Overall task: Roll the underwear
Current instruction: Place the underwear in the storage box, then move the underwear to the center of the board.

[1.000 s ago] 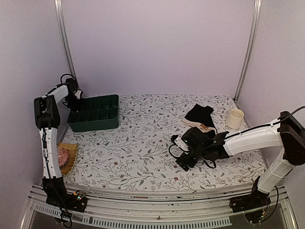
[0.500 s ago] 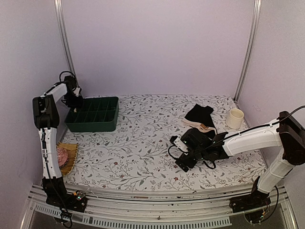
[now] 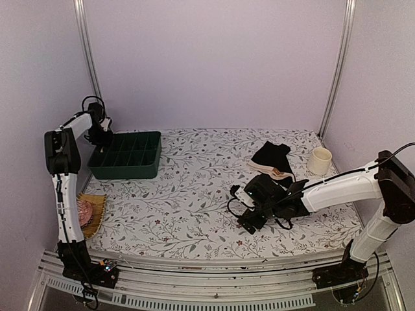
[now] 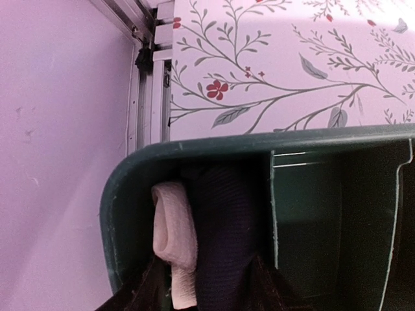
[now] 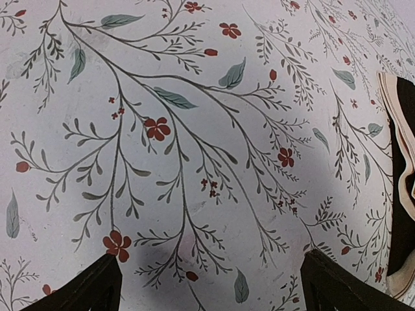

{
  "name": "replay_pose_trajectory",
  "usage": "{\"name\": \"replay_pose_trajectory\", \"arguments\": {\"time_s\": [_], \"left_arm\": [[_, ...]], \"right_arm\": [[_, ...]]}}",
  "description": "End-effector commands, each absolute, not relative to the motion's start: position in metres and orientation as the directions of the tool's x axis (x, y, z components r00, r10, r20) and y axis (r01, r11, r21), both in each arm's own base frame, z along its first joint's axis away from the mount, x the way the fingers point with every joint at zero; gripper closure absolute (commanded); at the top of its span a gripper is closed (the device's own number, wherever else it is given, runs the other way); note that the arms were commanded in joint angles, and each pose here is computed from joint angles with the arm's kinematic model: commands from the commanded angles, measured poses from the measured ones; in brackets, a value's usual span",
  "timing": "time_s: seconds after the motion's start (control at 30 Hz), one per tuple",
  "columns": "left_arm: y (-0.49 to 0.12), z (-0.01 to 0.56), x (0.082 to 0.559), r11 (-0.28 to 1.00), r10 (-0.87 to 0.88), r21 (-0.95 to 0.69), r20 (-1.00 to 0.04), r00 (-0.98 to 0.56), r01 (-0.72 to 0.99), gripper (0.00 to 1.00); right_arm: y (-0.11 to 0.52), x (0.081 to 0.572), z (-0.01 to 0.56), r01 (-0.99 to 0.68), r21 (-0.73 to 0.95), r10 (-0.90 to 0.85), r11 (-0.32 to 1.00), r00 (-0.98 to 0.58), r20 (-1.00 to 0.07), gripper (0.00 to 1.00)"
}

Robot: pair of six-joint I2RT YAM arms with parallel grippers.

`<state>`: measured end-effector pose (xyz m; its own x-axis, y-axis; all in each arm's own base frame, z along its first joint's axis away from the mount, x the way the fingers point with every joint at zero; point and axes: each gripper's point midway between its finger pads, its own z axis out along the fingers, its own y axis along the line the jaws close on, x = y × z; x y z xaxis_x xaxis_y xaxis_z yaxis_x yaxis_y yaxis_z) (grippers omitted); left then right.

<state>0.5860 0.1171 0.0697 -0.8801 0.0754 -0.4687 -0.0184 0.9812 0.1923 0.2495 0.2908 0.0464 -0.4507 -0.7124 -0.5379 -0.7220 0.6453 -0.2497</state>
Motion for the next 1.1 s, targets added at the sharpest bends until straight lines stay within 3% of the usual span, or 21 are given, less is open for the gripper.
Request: {"name": "replay_pose_trajectory", "arguments": {"time_s": [0.0, 0.43, 0.57, 0.7, 0.87, 1.07], "left_arm": [[0.122, 0.098, 0.591, 0.973, 0.095, 0.229, -0.523, -0.847, -0.032, 0.52], [0.122, 0.121, 0.594, 0.971, 0.103, 0.236, -0.565, -0.818, -0.04, 0.44], [0.116, 0.12, 0.592, 0.973, 0.122, 0.23, -0.56, -0.819, -0.013, 0.61], [0.103, 0.137, 0.589, 0.98, 0.138, 0.195, -0.59, -0.796, 0.026, 0.6], [0.078, 0.188, 0.579, 0.981, 0.187, 0.17, -0.681, -0.708, 0.095, 0.34], [0.019, 0.24, 0.554, 0.949, 0.314, 0.218, -0.738, -0.597, 0.228, 0.04]], "right_arm": [[0.301, 0.25, 0.05, -0.734, -0.244, -0.714, 0.634, -0.434, -0.549, 0.01], [0.302, 0.25, 0.05, -0.736, -0.245, -0.716, 0.631, -0.432, -0.549, 0.01], [0.3, 0.251, 0.052, -0.73, -0.25, -0.712, 0.636, -0.431, -0.555, 0.01], [0.294, 0.256, 0.065, -0.689, -0.269, -0.679, 0.673, -0.431, -0.594, 0.01], [0.282, 0.264, 0.099, -0.606, -0.266, -0.578, 0.749, -0.403, -0.71, 0.01], [0.236, 0.29, 0.138, -0.393, -0.159, -0.348, 0.906, -0.477, -0.807, 0.01]]}}
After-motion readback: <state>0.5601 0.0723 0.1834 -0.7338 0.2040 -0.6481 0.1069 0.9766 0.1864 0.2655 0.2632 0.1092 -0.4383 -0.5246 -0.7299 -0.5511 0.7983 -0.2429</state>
